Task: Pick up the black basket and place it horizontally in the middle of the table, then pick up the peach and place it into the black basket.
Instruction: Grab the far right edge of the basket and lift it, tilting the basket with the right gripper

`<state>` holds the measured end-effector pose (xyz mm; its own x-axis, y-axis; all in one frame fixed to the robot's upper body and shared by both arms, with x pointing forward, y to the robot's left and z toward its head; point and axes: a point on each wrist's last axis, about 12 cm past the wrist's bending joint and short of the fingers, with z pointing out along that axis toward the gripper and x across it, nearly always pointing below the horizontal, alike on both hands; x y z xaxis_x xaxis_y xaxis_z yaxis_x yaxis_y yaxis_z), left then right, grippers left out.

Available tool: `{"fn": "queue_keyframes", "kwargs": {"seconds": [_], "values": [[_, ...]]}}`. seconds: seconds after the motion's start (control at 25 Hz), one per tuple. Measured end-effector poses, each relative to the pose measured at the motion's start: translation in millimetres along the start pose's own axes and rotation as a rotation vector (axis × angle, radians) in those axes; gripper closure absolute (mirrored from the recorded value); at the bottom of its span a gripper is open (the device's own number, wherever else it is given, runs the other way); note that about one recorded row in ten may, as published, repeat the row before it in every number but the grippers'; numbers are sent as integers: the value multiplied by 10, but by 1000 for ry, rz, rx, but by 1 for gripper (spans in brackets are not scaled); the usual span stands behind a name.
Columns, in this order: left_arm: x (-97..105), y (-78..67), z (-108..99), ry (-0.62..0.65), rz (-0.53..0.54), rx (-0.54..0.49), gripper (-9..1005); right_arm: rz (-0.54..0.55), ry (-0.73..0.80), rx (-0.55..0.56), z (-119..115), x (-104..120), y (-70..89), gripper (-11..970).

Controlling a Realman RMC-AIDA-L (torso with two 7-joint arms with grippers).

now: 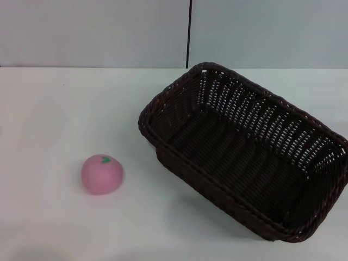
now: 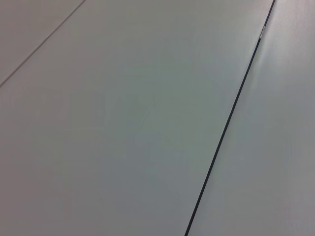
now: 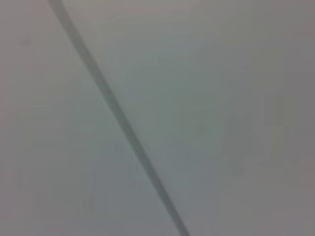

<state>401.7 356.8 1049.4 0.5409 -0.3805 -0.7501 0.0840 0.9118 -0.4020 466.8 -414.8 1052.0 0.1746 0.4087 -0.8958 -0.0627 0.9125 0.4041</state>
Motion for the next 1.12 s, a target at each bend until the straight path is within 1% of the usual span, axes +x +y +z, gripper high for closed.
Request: {"fn": "queue_keyframes", "kwargs": {"seconds": [0.12,0.16,0.24,0.28,0.32,0.44,0.48,0.64,0.72,0.84,0.88,0.92,0.96,1.0,1.04,1.08,1.12], "values": [[5,-1,1,2,-1,-2,211,-43,29,-149,53,-207,39,367],[10,-2,2,4,-1,-3,211,-34,89,-269,127,-419,66,367],[11,-2,2,5,-1,-3,211,-10,163,-358,219,-593,100,366],[11,-2,2,5,-1,-3,211,-10,163,-358,219,-593,100,366],[14,-4,3,6,-2,-3,211,3,279,-460,365,-781,182,366],[18,-8,5,9,-4,1,211,-6,472,-563,607,-998,337,365],[21,-10,6,10,-5,3,211,-6,472,-563,607,-998,337,365],[27,-18,2,16,-7,8,211,-53,718,-639,960,-1183,570,364],[32,-24,-20,26,-6,9,211,-110,943,-661,1283,-1220,827,364],[38,-26,-28,33,-8,8,211,-177,1065,-675,1473,-1154,1031,363],[41,-26,-33,36,-8,7,211,-192,1087,-672,1507,-1133,1067,363],[43,-25,-46,41,-9,4,211,-192,1087,-672,1507,-1133,1067,338],[45,-25,-50,43,-10,2,211,-215,1116,-671,1548,-1100,1119,314],[45,-24,-60,45,-10,-1,211,-253,1169,-667,1608,-1033,1208,289],[45,-22,-70,48,-10,-4,211,-253,1169,-667,1608,-1033,1208,264],[45,-22,-70,48,-10,-4,211,-278,1209,-666,1635,-983,1267,240],[45,-22,-70,48,-10,-4,211,-291,1234,-662,1646,-953,1290,215]]}}
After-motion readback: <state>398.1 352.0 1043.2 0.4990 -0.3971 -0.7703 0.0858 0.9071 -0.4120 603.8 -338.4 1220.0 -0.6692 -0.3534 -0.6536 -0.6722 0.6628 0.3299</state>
